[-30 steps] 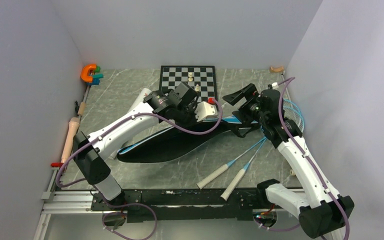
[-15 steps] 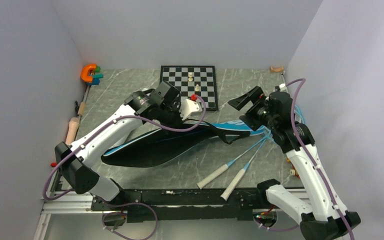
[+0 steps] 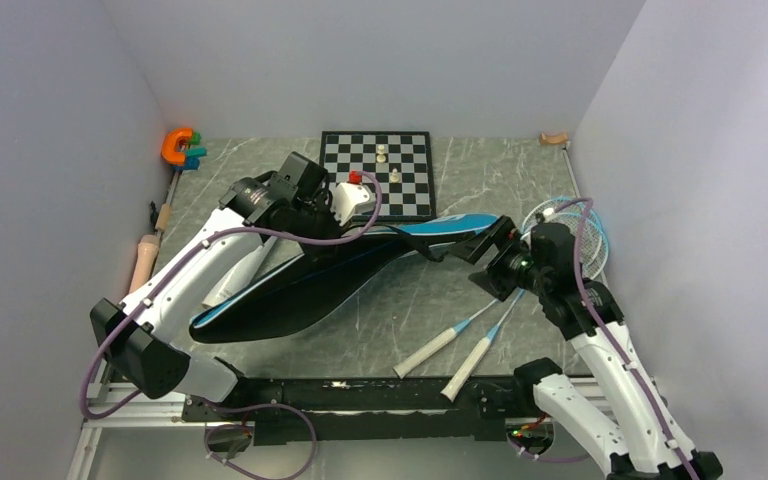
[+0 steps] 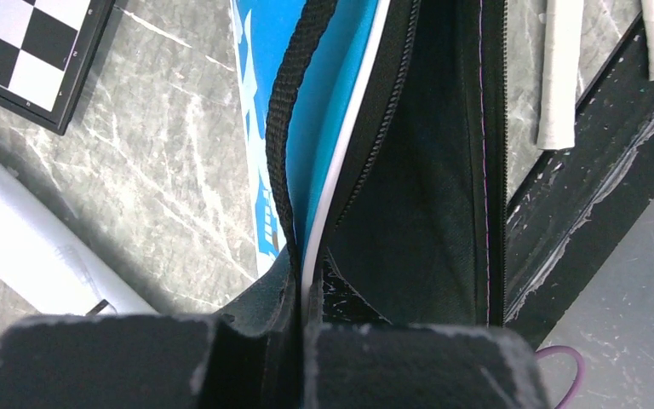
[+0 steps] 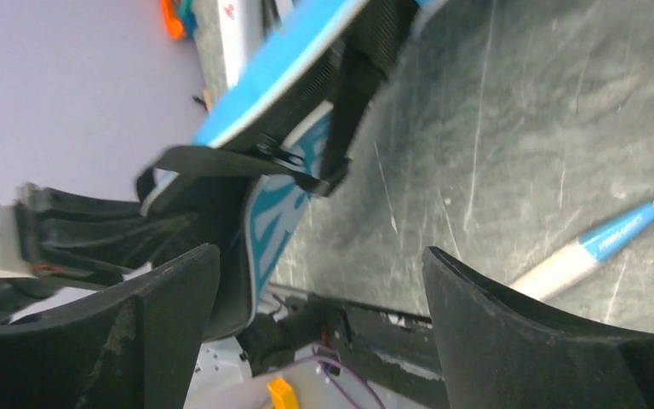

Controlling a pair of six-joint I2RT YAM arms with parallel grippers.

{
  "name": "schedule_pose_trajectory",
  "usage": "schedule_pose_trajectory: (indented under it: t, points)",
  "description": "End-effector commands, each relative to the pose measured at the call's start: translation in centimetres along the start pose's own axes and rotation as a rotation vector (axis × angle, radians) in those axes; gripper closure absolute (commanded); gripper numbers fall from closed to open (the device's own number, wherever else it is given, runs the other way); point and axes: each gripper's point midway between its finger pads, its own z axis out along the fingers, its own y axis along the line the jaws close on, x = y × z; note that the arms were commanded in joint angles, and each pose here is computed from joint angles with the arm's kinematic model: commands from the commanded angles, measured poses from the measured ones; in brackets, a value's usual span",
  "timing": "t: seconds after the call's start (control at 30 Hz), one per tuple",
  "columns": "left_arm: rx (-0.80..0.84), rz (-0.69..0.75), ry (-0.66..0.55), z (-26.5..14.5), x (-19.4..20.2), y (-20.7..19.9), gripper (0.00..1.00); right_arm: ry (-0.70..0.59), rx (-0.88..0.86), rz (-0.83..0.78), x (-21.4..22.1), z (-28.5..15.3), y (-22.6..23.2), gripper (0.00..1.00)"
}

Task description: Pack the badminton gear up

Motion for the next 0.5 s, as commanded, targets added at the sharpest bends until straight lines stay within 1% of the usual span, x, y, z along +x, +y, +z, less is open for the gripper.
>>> schedule_pose_trajectory:
  t: [0.0,0.13,0.23,0.37,0.47]
  points:
    - [0.033,-0.007,-0.082,-1.0,-1.6,-0.8,1.00,0.070,-0.068,0.049,1.9,1.8,1.0,0.09]
    - [0.046,-0.010,-0.080,-1.0,-1.6,-1.0,1.00,0.074,-0.078,0.058,2.4,3.1,1.6,0.12]
    - [0.063,-0.008,-0.078,-0.9,-1.5,-1.3,1.00,0.054,-0.069,0.085,2.3,4.2,1.2,0.16]
    - [0.090,-0.004,-0.079,-1.0,-1.3,-1.8,1.00,0.008,-0.060,0.121,1.7,5.3,0.5,0.26]
    - [0.102,0.001,-0.078,-0.9,-1.3,-2.0,1.00,-0.026,-0.033,0.127,1.2,5.9,-0.2,0.36]
